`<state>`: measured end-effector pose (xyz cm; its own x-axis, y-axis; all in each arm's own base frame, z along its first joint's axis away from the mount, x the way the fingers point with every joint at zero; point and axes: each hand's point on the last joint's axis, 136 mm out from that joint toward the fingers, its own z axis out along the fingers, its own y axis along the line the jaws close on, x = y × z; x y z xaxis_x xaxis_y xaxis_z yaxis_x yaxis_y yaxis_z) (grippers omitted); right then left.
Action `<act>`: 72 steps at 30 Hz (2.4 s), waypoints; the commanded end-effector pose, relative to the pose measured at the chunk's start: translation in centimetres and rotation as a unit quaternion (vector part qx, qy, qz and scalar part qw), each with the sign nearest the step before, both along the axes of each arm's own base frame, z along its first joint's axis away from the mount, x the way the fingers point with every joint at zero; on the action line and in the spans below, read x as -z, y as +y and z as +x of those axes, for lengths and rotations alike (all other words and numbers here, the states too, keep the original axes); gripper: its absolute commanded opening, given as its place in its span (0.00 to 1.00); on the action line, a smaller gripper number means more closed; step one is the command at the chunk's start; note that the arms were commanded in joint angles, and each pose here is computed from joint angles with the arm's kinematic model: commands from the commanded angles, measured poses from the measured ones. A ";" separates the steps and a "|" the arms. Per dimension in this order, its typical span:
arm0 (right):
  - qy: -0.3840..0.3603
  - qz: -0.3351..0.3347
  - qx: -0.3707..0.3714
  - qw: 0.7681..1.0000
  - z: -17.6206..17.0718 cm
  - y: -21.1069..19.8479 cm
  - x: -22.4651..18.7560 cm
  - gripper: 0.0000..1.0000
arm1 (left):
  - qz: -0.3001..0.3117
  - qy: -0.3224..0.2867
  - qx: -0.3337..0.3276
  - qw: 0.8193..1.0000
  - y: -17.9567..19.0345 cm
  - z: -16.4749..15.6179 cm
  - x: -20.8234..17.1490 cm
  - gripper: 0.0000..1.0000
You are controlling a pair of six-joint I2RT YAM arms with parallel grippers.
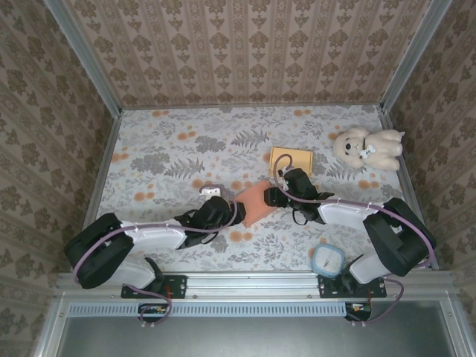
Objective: Fold the paper box
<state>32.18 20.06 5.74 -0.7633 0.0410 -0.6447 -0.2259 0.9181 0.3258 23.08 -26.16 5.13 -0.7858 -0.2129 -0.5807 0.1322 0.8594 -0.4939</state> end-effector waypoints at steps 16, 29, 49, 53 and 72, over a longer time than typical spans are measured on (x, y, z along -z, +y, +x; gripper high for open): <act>0.013 0.134 -0.020 0.991 -2.2 2.7 -1.3 0.51 | -0.047 -0.012 0.014 0.999 -4.7 3.2 -2.9 0.82; -0.053 0.180 0.004 0.982 0.2 4.8 -5.5 0.50 | -0.052 -0.030 -0.016 0.998 -2.9 7.7 -5.1 0.82; -0.120 0.157 0.048 0.979 11.0 9.2 -5.1 0.50 | -0.043 -0.020 -0.068 0.997 1.0 20.0 -4.7 0.83; -0.114 0.149 0.054 0.981 12.1 9.1 -3.9 0.52 | -0.048 -0.010 -0.081 0.996 1.7 21.7 -3.2 0.83; -0.176 0.043 0.117 0.977 7.2 0.8 -8.6 0.62 | 0.000 -0.118 -0.136 0.984 8.0 18.6 -10.9 0.99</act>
<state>40.22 23.18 12.93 -0.4975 0.2905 -0.8174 -0.1674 0.8924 0.4190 42.62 -20.39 13.99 -0.6117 -0.4147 -0.6737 0.0084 0.8482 -0.5297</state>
